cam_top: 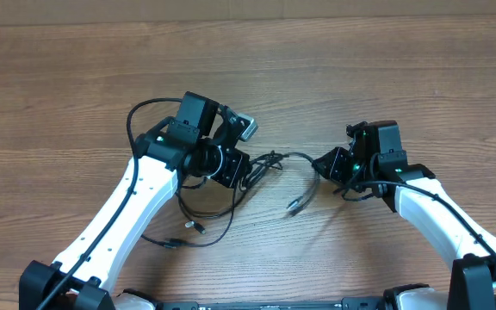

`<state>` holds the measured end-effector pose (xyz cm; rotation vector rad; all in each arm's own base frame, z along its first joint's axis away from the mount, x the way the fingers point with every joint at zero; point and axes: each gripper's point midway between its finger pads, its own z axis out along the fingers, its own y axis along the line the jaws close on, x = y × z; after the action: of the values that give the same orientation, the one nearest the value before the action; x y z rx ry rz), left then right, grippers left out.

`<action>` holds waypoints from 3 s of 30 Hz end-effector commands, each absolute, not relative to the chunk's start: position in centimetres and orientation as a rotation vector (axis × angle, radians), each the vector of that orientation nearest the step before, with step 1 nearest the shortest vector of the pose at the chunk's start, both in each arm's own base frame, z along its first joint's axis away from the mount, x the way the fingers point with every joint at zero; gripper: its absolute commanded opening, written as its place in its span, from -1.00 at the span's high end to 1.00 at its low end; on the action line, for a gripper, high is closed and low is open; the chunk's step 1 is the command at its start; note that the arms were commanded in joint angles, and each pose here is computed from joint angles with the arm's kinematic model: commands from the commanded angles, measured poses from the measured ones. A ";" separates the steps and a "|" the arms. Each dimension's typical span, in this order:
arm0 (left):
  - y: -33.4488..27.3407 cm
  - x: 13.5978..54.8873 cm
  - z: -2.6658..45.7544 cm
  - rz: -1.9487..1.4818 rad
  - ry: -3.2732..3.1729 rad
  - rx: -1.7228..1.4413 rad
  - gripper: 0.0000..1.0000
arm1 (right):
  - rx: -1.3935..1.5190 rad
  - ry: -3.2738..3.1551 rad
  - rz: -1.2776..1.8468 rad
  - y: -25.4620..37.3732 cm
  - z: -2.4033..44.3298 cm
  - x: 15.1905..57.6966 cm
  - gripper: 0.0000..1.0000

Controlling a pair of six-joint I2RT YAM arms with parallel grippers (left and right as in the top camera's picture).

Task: Untangle cables

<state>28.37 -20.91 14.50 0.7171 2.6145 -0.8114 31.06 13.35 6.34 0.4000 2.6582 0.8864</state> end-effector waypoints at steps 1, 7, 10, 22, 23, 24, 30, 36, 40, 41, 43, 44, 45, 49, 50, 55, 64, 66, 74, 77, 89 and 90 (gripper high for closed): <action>-20.9 28.4 15.3 -0.812 2.577 0.742 0.91 | 0.262 2.544 0.982 14.5 10.6 32.4 0.45; -21.8 28.3 16.0 -0.893 2.543 0.753 0.91 | 0.066 2.483 1.223 17.1 13.5 30.6 0.39; -22.5 28.2 16.7 -0.961 2.503 0.770 0.92 | 0.018 2.472 1.317 18.0 14.3 29.8 0.41; -24.7 27.0 17.1 -1.002 2.458 0.861 0.91 | -0.111 2.400 1.487 19.9 16.3 28.7 0.41; -25.0 26.9 17.2 -1.005 2.447 0.876 0.91 | -0.118 2.399 1.485 20.0 16.3 28.6 0.40; -25.4 26.8 17.3 -1.007 2.435 0.891 0.92 | -0.124 2.400 1.484 20.1 16.3 28.6 0.40; -27.0 26.7 18.0 -1.030 2.384 0.908 0.91 | -0.122 2.419 1.451 20.4 15.8 28.5 0.40; -27.1 26.9 18.2 -1.045 2.397 0.868 0.91 | -0.115 2.422 1.436 20.3 15.7 28.6 0.53; -27.4 26.7 18.5 -1.077 2.380 0.879 0.91 | -0.113 2.426 1.437 20.4 15.7 28.6 0.63; -27.4 26.7 18.5 -1.079 2.378 0.878 0.91 | -0.117 2.427 1.438 20.5 15.7 28.5 0.65; -27.4 26.7 18.5 -1.080 2.377 0.879 0.92 | -0.131 2.429 1.441 20.8 15.7 28.3 0.68; -27.5 26.7 18.6 -1.085 2.376 0.881 0.92 | -0.132 2.432 1.436 20.8 15.6 28.3 0.68; -27.6 26.6 18.7 -1.097 2.372 0.884 0.92 | -0.135 2.435 1.429 20.9 15.5 28.3 0.68; -27.7 26.5 18.8 -1.110 2.367 0.888 0.92 | -0.118 2.455 1.358 20.9 14.8 28.6 0.68; -27.7 26.5 18.8 -1.110 2.367 0.888 0.92 | -0.110 2.461 1.335 20.8 14.6 28.7 0.68; -27.7 26.5 18.8 -1.110 2.367 0.888 0.91 | -0.062 2.487 1.229 20.0 13.7 29.4 0.78; -27.2 26.7 18.2 -1.061 2.395 0.873 0.92 | 0.096 2.620 0.958 17.0 10.4 29.5 0.93; -26.7 27.0 17.7 -1.002 2.424 0.854 0.92 | 0.163 2.675 0.815 15.3 9.0 29.2 0.93; -24.3 27.8 15.6 -0.781 2.533 0.791 0.91 | 0.623 2.702 -0.163 2.6 5.6 26.9 0.93; -23.6 28.1 15.2 -0.727 2.555 0.773 0.92 | 0.648 2.692 -0.205 2.0 5.6 26.7 0.92; -23.6 28.1 15.2 -0.726 2.561 0.763 0.91 | 0.733 2.640 -0.169 2.0 5.8 27.4 0.60; -23.6 28.1 15.2 -0.726 2.559 0.763 0.92 | 0.733 2.640 -0.169 2.0 5.8 27.4 0.54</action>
<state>27.76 -23.76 14.51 0.7864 2.5750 -0.7430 26.48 2.52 4.72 0.6938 2.7033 -0.1573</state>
